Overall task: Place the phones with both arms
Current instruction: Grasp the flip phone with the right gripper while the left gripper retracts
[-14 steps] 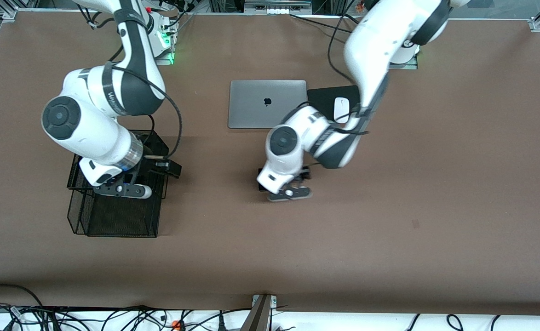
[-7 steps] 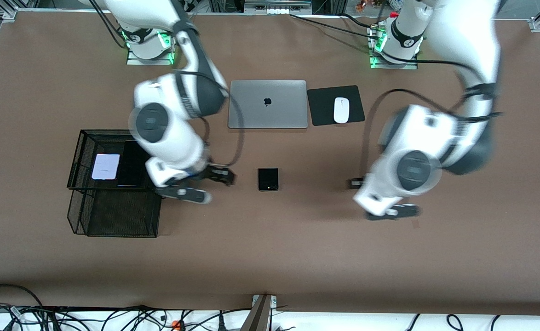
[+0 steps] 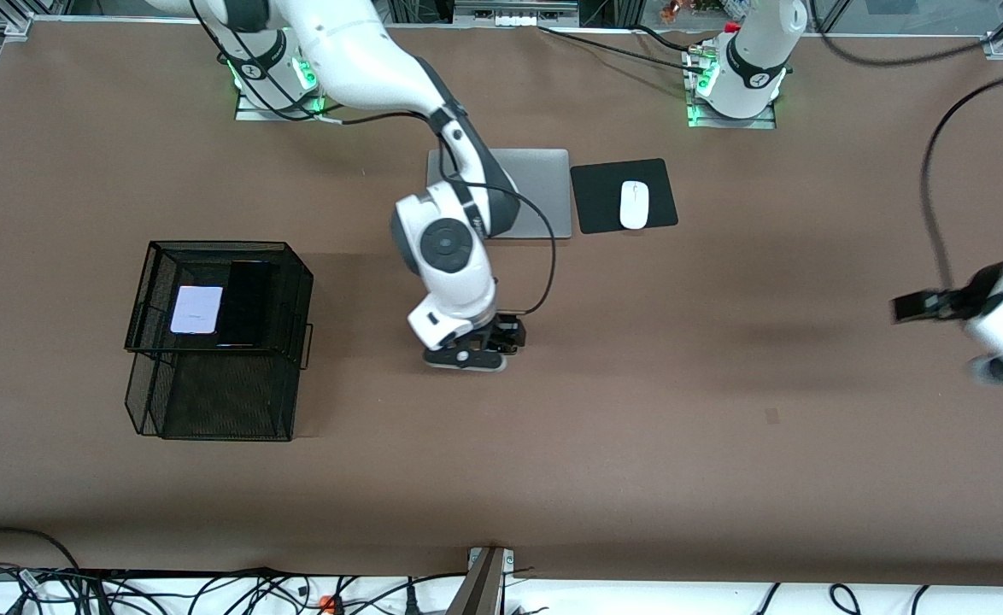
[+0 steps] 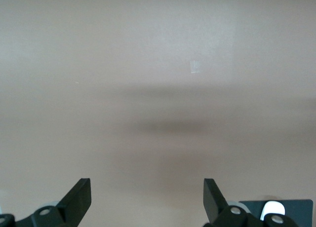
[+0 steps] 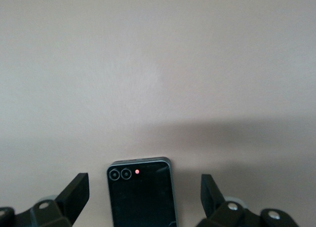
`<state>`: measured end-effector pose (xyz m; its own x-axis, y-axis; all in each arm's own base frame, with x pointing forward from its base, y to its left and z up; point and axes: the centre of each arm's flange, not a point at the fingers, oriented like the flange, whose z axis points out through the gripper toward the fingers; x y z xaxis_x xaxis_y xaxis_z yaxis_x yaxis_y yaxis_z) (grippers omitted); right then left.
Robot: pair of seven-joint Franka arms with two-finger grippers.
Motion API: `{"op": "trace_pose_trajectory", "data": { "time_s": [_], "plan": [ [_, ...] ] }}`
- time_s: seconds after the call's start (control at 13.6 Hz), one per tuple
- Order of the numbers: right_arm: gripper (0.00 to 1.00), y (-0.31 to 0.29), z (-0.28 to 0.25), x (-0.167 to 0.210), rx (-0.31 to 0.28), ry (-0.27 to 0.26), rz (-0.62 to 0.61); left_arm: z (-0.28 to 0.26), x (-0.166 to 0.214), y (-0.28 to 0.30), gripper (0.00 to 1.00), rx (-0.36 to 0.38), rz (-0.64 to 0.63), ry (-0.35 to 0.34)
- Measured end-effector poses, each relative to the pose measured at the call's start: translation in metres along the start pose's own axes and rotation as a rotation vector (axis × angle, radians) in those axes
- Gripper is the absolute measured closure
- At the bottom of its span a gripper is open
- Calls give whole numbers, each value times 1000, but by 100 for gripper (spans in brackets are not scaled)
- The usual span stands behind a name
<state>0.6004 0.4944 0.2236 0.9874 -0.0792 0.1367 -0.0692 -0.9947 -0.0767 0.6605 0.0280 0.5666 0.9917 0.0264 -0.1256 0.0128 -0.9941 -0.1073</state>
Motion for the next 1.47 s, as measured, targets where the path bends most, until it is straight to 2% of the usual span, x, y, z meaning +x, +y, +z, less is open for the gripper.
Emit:
{"op": "trace_pose_trajectory", "data": {
  "time_s": [0.22,0.59,0.95,1.25,1.47],
  "plan": [
    [0,1,32,-12,-58,11,-88,-48,-45,14,0,-34,19,37],
    [0,4,32,-9,-63,14,-122,-81,-94,32,0,-107,24,65],
    [0,-10,34,-19,-9,11,-119,-62,-87,45,0,-112,16,76],
    [0,-9,34,-19,-8,12,-118,-55,-78,16,0,-117,-35,97],
    [0,-6,38,-20,-15,6,-115,-53,-77,20,0,-118,-27,94]
  ]
}}
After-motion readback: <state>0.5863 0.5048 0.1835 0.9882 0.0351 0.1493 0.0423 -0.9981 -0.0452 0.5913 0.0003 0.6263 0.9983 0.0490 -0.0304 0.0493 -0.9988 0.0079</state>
